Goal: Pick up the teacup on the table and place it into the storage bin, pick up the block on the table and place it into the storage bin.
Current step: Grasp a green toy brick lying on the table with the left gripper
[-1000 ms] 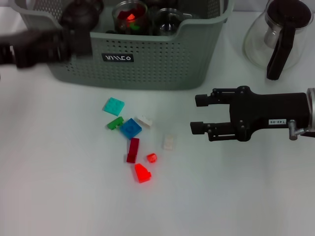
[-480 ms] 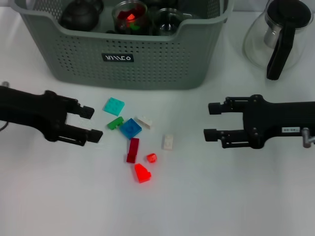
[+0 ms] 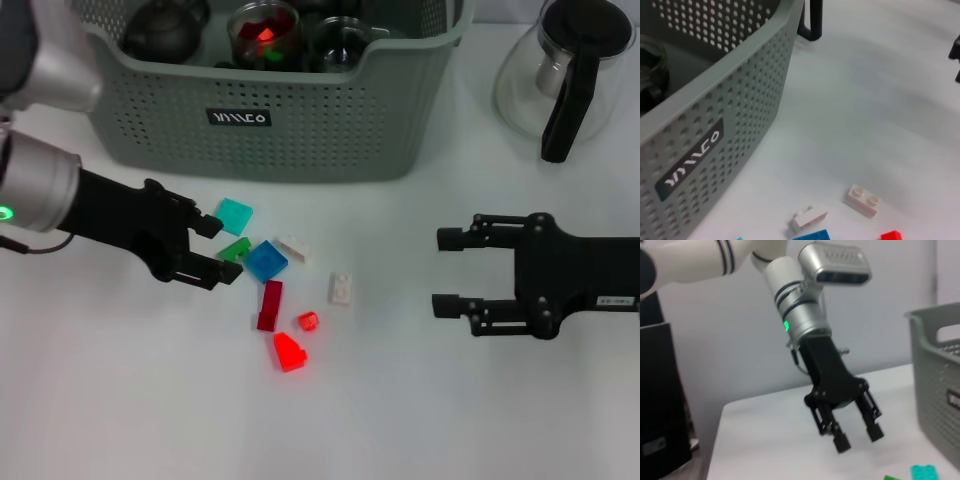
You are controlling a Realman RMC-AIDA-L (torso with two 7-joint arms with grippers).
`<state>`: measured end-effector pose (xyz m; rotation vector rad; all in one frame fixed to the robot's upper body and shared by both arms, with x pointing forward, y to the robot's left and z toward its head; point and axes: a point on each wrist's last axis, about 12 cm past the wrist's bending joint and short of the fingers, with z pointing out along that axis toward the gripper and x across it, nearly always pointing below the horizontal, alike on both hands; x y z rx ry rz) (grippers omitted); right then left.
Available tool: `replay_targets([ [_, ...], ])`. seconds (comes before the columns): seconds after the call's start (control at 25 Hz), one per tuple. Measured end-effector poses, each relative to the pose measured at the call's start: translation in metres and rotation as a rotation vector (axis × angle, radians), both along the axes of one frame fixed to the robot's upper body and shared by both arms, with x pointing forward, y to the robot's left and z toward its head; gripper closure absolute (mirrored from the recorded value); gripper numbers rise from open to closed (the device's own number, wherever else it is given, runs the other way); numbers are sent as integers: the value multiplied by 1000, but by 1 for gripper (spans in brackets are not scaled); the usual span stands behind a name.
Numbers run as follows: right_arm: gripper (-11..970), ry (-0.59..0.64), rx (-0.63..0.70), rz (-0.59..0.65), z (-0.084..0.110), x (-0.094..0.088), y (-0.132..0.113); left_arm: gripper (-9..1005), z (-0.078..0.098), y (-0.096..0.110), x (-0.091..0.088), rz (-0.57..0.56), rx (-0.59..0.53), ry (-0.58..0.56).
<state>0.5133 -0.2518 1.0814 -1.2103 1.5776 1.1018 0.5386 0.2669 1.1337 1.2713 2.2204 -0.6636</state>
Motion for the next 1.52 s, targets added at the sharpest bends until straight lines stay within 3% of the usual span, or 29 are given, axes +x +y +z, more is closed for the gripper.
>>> replay_targets([
  [0.28, 199, 21, 8, -13, 1, 2, -4, 388, -3, -26, 12, 38, 185, 23],
  [0.64, 198, 16, 20, -32, 2, 4, -4, 465, -11, -55, 15, 67, 355, -51],
  [0.8, 198, 16, 22, -33, 2, 4, -3, 508, -14, -64, 13, 47, 374, -52],
  [1.52, 199, 12, 26, -36, 3, 6, -2, 507, -25, -68, 16, 28, 388, -10],
])
